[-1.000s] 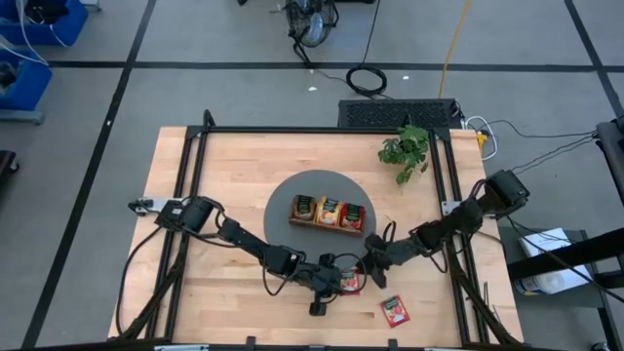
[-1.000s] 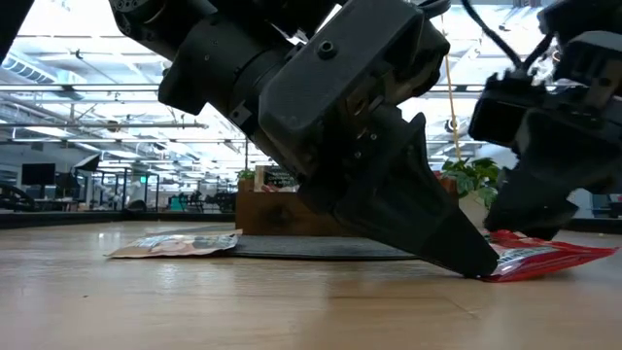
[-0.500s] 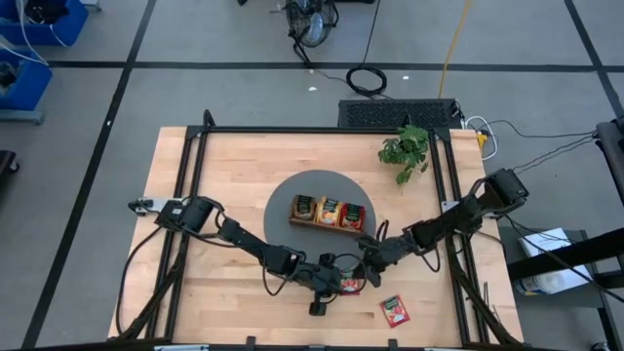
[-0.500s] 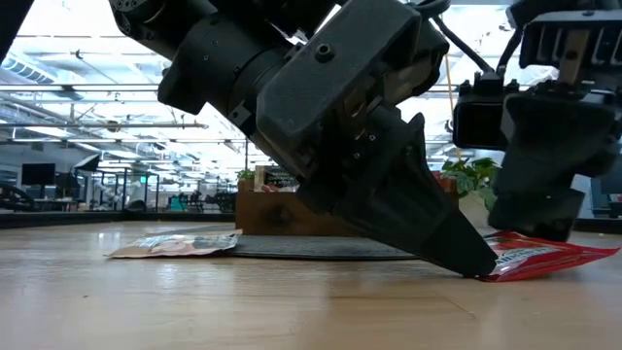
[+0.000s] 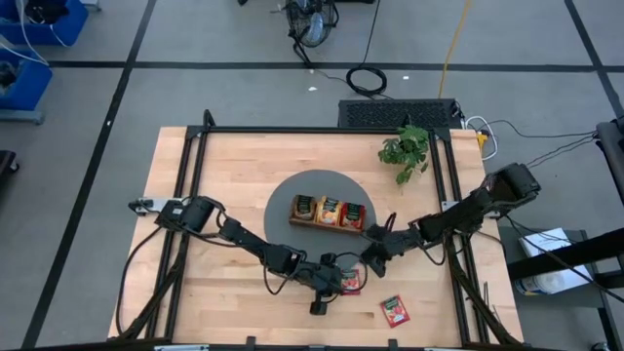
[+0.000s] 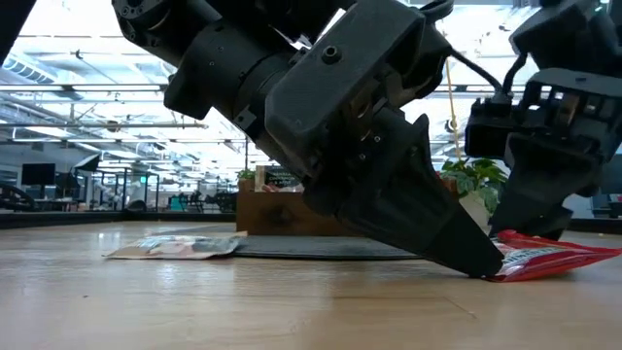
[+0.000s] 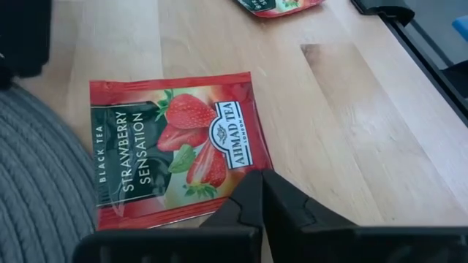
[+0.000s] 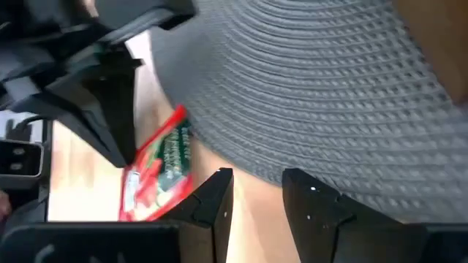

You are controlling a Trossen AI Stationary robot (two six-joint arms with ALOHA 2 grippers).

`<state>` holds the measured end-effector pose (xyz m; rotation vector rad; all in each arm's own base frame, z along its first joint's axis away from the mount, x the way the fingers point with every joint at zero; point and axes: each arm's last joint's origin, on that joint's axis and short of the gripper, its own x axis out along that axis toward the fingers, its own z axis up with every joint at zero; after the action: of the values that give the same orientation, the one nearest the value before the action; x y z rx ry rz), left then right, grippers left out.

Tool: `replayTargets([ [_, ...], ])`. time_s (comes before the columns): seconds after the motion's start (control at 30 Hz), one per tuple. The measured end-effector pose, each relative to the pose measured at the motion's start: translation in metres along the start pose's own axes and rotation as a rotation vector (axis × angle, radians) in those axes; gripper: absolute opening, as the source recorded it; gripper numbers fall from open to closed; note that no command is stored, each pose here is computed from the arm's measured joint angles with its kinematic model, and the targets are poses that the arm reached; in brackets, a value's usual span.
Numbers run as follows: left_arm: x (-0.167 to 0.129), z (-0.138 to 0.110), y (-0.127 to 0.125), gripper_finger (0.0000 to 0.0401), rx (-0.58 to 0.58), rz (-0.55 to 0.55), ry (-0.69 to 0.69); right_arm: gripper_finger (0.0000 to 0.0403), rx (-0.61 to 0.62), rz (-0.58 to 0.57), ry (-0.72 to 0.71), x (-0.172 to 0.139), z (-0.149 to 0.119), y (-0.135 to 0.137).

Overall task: Pick & Place Tea
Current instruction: Put the red tea bag into the right compartment of the wooden organizer

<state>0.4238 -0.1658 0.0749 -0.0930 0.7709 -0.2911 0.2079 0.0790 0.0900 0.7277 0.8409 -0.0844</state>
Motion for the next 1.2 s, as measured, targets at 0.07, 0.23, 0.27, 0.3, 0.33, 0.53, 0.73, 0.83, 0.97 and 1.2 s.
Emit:
replayTargets([
  [0.07,0.0,0.0,0.0,0.0012,-0.002,-0.003,0.001,0.0109,0.025,-0.026,0.021,-0.003,0.001,-0.003],
  [0.23,0.0,0.0,0.0,0.0004,-0.001,-0.006,0.001,0.0109,0.061,0.025,0.075,-0.004,-0.002,0.001],
  [0.27,0.0,0.0,0.001,0.0005,-0.001,-0.006,0.0,0.0109,0.057,0.046,0.067,-0.004,-0.002,0.003],
  [0.3,0.0,0.0,0.001,0.0007,-0.001,-0.006,0.0,0.0109,0.053,0.062,0.061,-0.004,-0.002,0.005],
  [0.33,0.0,0.0,0.001,0.0009,-0.001,-0.006,0.0,0.0109,0.056,0.075,0.056,-0.004,-0.002,0.007],
  [0.53,0.0,0.001,0.0,0.0005,0.001,-0.008,-0.007,0.0109,0.061,0.074,0.043,-0.004,-0.003,0.009],
  [0.73,0.0,0.001,0.001,0.0004,0.002,-0.008,-0.007,0.0109,-0.093,0.066,-0.049,-0.009,0.002,0.012],
  [0.83,0.0,0.001,0.0,0.0007,0.002,-0.009,-0.007,0.0109,-0.144,0.073,-0.114,-0.014,0.009,0.021],
  [0.97,0.0,0.001,0.0,0.0007,0.003,-0.009,-0.006,0.0109,-0.218,0.06,-0.15,-0.02,0.014,0.042],
  [1.2,0.0,0.001,0.0,0.0009,0.002,-0.01,-0.007,0.0109,-0.131,-0.111,-0.071,-0.018,0.002,0.056],
])
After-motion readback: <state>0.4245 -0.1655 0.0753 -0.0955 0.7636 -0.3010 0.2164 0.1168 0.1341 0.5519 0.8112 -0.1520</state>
